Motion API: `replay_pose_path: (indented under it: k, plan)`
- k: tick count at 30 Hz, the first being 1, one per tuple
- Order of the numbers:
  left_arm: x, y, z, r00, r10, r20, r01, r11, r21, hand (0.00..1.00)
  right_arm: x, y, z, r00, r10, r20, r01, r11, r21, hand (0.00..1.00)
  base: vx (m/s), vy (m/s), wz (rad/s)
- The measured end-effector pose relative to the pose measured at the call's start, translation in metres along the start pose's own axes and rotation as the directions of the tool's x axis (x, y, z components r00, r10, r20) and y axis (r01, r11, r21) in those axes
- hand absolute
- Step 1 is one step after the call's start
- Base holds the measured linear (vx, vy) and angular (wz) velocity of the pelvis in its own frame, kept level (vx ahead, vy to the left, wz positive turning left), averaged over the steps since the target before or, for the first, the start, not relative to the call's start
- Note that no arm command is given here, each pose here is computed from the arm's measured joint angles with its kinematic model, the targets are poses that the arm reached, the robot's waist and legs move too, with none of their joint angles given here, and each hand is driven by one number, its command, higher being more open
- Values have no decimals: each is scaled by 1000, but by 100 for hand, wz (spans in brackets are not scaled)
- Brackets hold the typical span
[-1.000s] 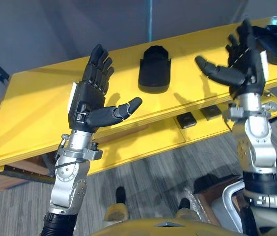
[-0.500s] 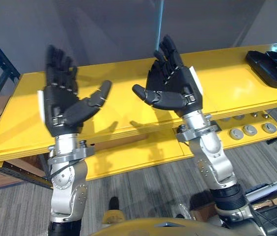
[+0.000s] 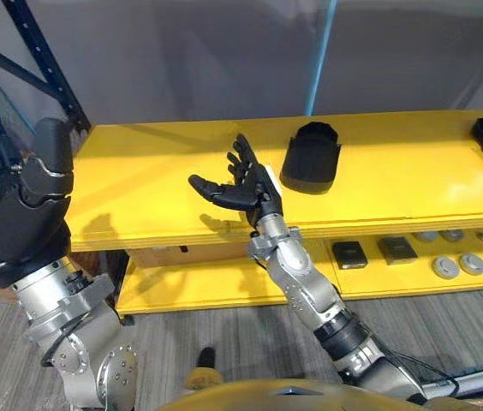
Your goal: Walk over and take three plastic housings, then place them on the shelf
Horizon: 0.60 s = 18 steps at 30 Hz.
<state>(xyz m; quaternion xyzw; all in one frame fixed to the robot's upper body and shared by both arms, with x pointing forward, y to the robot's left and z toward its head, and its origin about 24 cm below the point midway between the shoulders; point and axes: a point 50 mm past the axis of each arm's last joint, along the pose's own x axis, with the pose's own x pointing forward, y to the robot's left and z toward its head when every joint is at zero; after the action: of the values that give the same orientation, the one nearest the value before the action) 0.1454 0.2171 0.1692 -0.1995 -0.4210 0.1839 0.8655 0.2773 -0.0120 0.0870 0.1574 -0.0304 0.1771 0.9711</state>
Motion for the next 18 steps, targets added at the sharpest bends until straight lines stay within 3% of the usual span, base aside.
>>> replay_pose_path:
  k: [4,8,12,18]
  plan:
    - [-6,-2,-10,996,-11,-94,12,1000,7,100,7,10,-12,998,-41,-52,41,999,-3,100,-1,0,10]
    - [-15,-9,-29,975,-81,-208,76,997,-33,100,11,3,-27,979,-180,-95,171,981,-88,100,5,2,6]
    - [-24,-17,-44,943,-144,-299,126,989,-79,100,16,-11,-25,941,-335,-50,324,933,-157,100,5,2,0]
    - [-32,-20,-50,927,-150,-344,122,987,-100,100,17,-18,-17,917,-397,30,393,890,-231,100,15,2,-9]
